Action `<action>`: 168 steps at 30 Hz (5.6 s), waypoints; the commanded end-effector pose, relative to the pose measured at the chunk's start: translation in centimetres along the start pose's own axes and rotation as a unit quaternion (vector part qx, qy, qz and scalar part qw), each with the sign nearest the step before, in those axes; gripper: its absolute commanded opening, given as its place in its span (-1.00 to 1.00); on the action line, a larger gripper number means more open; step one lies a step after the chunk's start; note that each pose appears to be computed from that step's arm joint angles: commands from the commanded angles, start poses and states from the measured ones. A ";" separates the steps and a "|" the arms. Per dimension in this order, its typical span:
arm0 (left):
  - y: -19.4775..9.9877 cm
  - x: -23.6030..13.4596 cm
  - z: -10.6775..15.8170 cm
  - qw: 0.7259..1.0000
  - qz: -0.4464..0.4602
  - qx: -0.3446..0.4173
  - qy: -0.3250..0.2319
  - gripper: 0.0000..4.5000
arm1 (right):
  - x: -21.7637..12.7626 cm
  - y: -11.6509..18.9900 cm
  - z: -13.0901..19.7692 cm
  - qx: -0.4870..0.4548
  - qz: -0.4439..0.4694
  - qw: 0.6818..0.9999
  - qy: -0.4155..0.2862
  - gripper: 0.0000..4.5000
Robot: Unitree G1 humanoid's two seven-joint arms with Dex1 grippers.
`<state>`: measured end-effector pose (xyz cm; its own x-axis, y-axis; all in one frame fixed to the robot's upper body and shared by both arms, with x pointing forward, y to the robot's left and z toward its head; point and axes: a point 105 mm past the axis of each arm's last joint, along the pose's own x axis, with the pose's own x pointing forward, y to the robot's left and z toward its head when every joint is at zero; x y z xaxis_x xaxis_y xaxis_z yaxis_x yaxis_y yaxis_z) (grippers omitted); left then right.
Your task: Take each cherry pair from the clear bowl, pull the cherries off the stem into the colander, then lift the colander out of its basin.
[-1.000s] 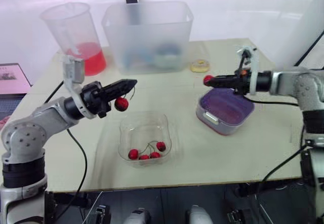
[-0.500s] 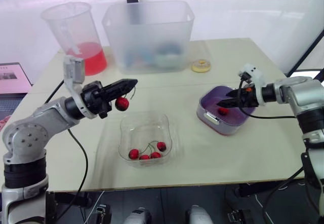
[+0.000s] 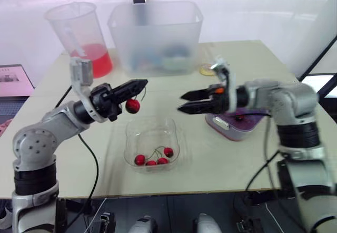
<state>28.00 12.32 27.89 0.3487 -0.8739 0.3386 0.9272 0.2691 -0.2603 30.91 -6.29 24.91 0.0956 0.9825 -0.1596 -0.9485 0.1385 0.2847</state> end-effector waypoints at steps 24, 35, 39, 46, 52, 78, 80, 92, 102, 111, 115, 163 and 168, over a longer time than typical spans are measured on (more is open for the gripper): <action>-1.1 1.0 -0.1 1.000 -0.016 0.014 -0.012 -1.00 | 7.0 4.7 1.3 0.090 0.133 0.983 -0.091 -0.87; -0.9 1.0 0.2 1.000 -0.014 0.017 -0.014 -1.00 | 6.8 4.6 -1.7 0.082 0.122 0.989 -0.023 -0.94; -0.9 1.0 0.2 1.000 -0.014 0.019 -0.014 -1.00 | 6.4 5.0 -3.6 0.073 0.129 0.989 0.021 -0.94; -0.9 0.8 0.2 1.000 -0.011 0.022 -0.017 -1.00 | 2.2 2.2 -1.6 0.035 0.043 0.998 -0.002 -0.94; -0.7 -0.3 0.3 0.999 0.005 0.028 -0.017 -1.00 | -6.6 -3.6 1.4 -0.071 -0.187 0.979 0.042 -0.94; 0.0 -3.8 -0.4 0.995 0.082 0.062 0.015 -1.00 | -13.1 -6.3 3.1 -0.156 -0.233 0.952 0.120 0.99; 0.8 -5.2 -0.2 0.990 0.118 0.064 0.032 -1.00 | -10.6 -2.5 5.3 -0.176 -0.130 0.974 0.060 0.99; 5.0 -18.1 -2.8 0.933 0.300 -0.005 0.200 -1.00 | -3.4 5.4 3.6 -0.269 0.098 0.958 0.033 0.99; 8.3 -24.7 -5.3 0.898 0.410 -0.083 0.133 -1.00 | -3.9 3.4 3.7 -0.284 0.016 0.958 0.024 0.99; 8.6 -28.5 -4.1 0.869 0.474 -0.073 0.125 0.78 | -5.2 3.5 3.0 -0.267 -0.004 0.963 0.031 1.00; 8.6 -31.1 -1.3 0.850 0.516 -0.024 0.105 0.99 | -5.7 3.6 2.6 -0.255 -0.008 0.966 0.033 1.00; -1.1 -14.3 -2.1 0.907 0.186 0.320 0.203 1.00 | 7.8 0.8 -3.9 -0.293 0.015 0.867 0.403 0.88; -1.0 -14.2 -2.8 0.905 0.196 0.320 0.201 1.00 | 8.0 0.0 -6.3 -0.299 0.029 0.841 0.450 0.22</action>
<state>21.88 23.63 20.21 0.7054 -0.7047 -0.0761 0.6923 0.6621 0.2868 30.09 0.36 17.54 0.0333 0.4697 -0.8822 -0.9660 -0.2112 -0.1490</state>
